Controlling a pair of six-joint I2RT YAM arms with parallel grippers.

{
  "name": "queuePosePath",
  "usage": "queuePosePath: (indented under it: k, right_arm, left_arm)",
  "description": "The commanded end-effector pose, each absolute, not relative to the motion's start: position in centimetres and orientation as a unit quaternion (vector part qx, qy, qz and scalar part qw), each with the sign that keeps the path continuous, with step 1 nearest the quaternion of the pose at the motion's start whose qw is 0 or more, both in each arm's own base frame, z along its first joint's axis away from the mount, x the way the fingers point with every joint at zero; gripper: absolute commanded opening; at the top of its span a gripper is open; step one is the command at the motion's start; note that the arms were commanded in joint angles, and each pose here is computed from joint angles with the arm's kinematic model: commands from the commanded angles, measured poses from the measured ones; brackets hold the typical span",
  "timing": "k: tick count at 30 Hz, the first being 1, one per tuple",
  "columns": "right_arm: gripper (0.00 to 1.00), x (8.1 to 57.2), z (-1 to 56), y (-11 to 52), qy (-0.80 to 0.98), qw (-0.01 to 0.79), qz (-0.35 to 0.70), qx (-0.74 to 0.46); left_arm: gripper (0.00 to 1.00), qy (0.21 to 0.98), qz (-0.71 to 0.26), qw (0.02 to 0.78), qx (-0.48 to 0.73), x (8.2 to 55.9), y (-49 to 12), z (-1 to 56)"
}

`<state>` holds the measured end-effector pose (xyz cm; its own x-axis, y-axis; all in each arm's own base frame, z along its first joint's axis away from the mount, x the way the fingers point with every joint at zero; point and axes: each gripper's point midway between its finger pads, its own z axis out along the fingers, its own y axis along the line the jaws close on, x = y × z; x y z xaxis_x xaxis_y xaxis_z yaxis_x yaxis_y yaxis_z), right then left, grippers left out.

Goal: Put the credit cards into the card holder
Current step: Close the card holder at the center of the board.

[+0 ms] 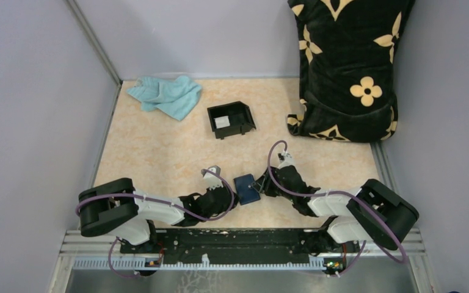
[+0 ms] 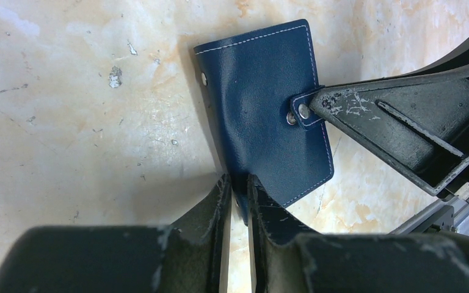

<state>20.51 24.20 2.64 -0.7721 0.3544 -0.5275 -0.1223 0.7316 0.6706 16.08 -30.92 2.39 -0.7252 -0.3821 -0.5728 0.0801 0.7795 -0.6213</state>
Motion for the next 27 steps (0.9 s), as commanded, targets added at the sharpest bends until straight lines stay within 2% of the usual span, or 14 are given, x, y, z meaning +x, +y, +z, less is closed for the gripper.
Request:
queuePosePath:
  k: [1,27]
  right_arm:
    - [0.36,18.9,0.1,23.5,0.897,0.301,0.321,0.044]
    - [0.35,16.2,-2.0,24.0,0.914,0.262,0.311,0.006]
  left_arm:
    - [0.2,0.882,-0.29,0.364,-0.075,16.3,-30.1,1.3]
    - [0.2,0.879,-0.283,0.375,-0.081,17.1,-29.5,1.7]
